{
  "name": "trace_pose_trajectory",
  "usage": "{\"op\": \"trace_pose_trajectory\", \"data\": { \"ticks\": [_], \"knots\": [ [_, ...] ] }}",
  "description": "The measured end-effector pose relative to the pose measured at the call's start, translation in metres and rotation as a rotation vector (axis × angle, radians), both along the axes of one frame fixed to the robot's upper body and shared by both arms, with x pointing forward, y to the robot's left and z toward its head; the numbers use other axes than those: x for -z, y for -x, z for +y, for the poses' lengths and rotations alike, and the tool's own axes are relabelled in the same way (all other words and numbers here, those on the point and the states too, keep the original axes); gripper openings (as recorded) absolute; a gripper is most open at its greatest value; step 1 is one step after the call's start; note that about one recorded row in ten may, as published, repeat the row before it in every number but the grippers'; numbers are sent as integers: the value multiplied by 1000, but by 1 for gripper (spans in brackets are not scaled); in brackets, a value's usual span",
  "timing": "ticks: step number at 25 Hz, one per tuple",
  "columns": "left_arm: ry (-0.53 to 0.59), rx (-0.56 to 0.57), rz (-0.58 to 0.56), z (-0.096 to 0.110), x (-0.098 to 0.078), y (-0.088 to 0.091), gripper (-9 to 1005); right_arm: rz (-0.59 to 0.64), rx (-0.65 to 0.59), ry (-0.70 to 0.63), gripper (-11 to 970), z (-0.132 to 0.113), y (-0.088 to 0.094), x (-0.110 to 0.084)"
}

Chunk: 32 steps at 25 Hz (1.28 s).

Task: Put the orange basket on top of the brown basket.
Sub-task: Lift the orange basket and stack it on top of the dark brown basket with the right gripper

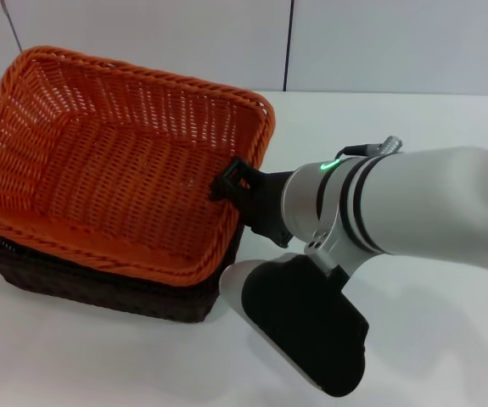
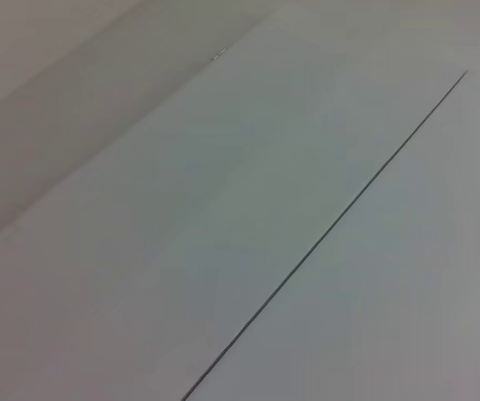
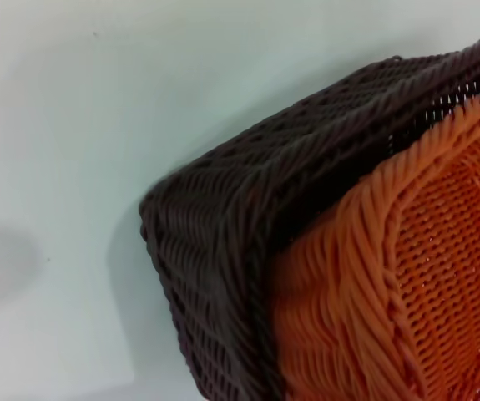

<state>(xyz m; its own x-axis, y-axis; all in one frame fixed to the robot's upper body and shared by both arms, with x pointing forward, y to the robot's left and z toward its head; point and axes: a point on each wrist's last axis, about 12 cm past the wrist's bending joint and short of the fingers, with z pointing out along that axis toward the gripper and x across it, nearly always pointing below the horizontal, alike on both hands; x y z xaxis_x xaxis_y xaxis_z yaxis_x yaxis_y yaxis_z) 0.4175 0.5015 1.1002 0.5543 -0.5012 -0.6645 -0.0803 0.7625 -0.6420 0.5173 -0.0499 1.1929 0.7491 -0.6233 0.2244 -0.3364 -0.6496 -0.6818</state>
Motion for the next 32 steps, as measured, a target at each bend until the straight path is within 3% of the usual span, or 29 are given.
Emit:
{"op": "trace_pose_trajectory", "data": {
  "ticks": [11, 21, 25, 32],
  "knots": [
    [13, 18, 9, -4, 3, -5, 737, 17, 16, -7, 306, 5, 6, -18],
    [11, 32, 14, -6, 4, -6, 737, 55, 76, 31, 304, 10, 0, -19],
    [8, 40, 17, -7, 4, -7, 737, 53, 81, 19, 303, 9, 8, -31],
    [15, 53, 18, -8, 5, -7, 737, 86, 129, 91, 305, 12, 2, -25]
  ]
}}
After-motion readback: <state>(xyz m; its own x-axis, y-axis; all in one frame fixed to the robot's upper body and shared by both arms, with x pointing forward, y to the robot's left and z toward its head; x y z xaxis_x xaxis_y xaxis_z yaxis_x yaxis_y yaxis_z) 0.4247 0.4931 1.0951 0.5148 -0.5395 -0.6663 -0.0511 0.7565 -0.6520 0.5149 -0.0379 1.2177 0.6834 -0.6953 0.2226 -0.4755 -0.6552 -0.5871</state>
